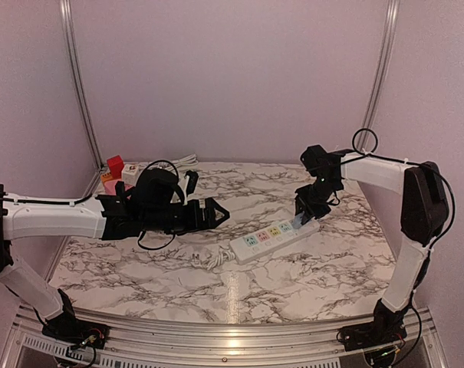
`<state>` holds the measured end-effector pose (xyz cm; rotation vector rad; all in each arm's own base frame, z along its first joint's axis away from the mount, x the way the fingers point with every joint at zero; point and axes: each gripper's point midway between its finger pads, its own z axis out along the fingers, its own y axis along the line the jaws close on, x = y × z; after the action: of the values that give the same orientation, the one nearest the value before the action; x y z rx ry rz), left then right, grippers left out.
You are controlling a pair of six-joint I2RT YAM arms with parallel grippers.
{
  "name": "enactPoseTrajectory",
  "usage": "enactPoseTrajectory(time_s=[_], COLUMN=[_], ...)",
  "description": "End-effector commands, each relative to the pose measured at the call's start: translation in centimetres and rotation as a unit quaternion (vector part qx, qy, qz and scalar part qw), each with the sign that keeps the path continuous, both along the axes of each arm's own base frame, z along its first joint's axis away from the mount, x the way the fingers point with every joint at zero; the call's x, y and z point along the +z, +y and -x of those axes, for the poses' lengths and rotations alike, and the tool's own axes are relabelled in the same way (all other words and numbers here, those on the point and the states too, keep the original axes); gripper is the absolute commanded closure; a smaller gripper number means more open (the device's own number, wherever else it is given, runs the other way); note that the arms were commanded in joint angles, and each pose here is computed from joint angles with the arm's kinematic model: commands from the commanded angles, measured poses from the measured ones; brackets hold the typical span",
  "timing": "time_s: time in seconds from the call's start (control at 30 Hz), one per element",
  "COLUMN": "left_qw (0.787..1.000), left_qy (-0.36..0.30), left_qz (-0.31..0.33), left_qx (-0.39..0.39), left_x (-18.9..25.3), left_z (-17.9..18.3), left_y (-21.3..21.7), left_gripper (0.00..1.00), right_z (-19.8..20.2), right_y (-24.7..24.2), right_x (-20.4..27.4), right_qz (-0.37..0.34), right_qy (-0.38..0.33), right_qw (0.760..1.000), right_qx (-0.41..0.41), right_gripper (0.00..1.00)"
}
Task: Insert the plug
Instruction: Insert the socket into the socket slot.
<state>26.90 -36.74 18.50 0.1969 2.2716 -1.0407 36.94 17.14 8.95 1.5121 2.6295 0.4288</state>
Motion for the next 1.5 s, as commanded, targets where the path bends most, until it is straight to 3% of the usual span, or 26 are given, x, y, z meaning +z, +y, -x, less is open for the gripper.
enactPoseTrajectory(time_s=[0.0,0.73,1.1,1.47], left_qw=[1.0,1.0,1.0,1.0], left_qy=[0.0,-0.001,0.003,0.012], left_qz=[0.009,0.011,0.009,0.011], left_qx=[-0.003,-0.005,-0.005,-0.009], left_x=[-0.1,0.3,-0.1,-0.7], left_z=[-0.2,-0.4,-0.5,-0.5], left_y=[-0.3,-0.5,-0.6,-1.0], left_gripper=[0.01,0.01,0.01,0.01], right_z=[0.8,-0.2,-0.3,-0.3], right_y=[-1.4,-3.0,-1.0,-1.9], right_x=[-1.3,-1.7,-2.9,-0.2], right_qz=[0.026,0.061,0.006,0.018], right_qy=[0.029,0.033,0.031,-0.003], right_qw=[0.999,0.997,0.999,1.0], right_qx=[-0.014,-0.037,0.0,-0.015], right_gripper=[1.0,1.0,1.0,1.0])
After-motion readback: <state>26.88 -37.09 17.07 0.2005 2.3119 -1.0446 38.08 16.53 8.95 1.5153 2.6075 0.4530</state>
